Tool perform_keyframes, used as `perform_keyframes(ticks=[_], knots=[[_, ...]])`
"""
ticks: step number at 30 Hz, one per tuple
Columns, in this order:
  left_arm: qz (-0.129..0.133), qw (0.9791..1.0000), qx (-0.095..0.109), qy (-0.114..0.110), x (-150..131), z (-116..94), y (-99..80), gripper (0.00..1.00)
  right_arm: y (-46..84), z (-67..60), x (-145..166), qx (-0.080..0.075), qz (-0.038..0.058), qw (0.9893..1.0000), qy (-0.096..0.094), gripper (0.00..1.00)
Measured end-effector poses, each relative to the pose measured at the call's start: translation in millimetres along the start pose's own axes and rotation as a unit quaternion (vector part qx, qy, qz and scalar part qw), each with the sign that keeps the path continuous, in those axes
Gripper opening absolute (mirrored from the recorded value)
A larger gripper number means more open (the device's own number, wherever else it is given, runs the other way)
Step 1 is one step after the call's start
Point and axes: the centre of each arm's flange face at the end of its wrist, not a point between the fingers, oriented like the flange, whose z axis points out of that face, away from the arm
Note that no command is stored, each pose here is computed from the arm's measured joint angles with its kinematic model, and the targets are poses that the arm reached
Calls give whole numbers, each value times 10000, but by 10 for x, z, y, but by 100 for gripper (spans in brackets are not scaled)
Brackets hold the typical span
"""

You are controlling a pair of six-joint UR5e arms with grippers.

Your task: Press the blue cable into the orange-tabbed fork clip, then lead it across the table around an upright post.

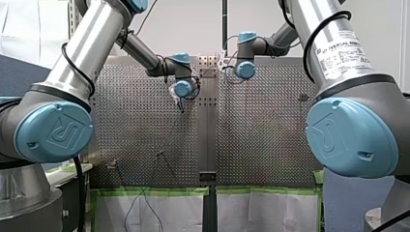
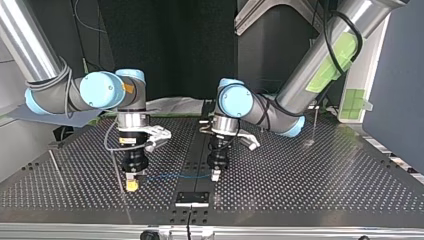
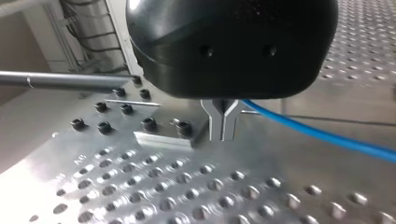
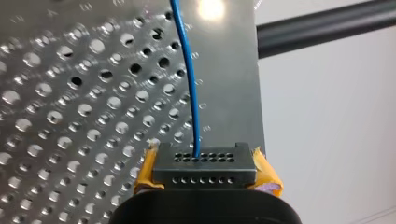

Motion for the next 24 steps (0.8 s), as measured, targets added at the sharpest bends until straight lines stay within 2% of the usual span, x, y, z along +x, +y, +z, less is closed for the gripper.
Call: perform_keyframes(ticks=[9,17,24], knots=[[-263,9993,195,-154,-197,145,-186,0,150,28,132,-103,5,9999,59,0],[-413,9985,285,-236,-296,217,-251,0,330,64,163,-229,17,9997,64,0],[-653,9965,420,-316,-402,289,-329,0,512,99,190,-348,61,9993,80,0]])
